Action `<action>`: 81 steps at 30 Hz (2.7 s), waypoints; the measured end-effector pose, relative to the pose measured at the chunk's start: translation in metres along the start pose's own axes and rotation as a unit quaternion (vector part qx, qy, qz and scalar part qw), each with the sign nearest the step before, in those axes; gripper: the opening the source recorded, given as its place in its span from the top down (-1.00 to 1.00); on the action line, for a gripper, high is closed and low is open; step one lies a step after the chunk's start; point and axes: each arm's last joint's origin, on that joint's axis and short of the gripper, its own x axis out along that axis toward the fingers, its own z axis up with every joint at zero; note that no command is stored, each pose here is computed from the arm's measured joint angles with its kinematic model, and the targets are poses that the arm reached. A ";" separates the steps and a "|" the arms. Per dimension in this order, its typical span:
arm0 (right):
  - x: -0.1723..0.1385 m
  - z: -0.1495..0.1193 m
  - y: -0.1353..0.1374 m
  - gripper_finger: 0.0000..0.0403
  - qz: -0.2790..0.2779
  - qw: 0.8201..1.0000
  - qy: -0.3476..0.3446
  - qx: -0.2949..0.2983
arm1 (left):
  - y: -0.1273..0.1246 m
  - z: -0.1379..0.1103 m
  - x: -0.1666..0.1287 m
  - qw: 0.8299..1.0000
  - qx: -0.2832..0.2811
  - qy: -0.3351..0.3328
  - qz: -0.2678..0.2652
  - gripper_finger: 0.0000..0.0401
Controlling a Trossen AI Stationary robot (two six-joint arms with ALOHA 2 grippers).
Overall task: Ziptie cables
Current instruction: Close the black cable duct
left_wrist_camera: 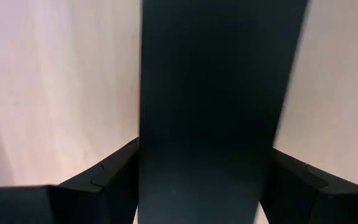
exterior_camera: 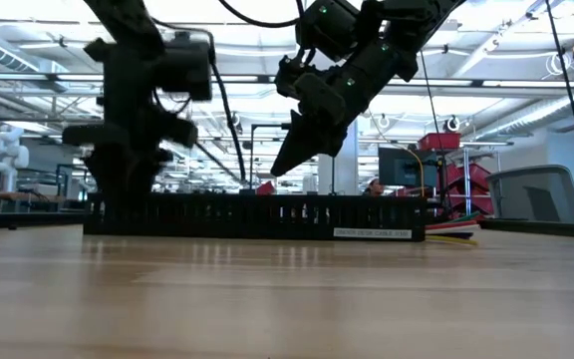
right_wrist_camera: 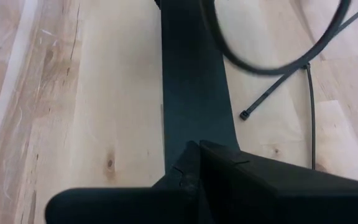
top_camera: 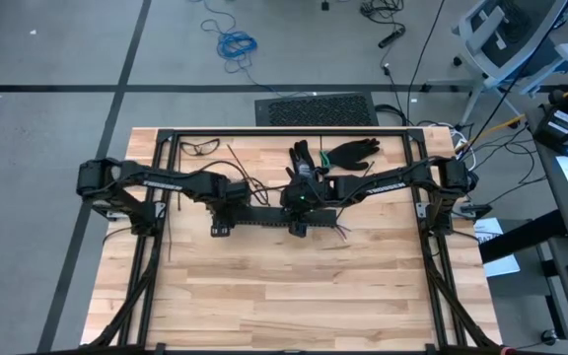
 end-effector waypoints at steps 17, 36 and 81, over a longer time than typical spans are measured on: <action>-0.037 -0.015 0.000 1.00 -0.006 0.993 0.120 -0.008 | 0.001 0.014 0.022 1.000 -0.010 -0.013 -0.021 -0.32; -0.056 -0.032 0.000 1.00 -0.048 0.974 0.222 0.022 | 0.001 0.014 0.023 1.000 0.004 -0.015 -0.024 -0.32; -0.041 -0.041 -0.006 1.00 -0.052 0.965 0.257 0.031 | 0.001 0.016 0.022 0.999 0.019 -0.022 -0.029 -0.17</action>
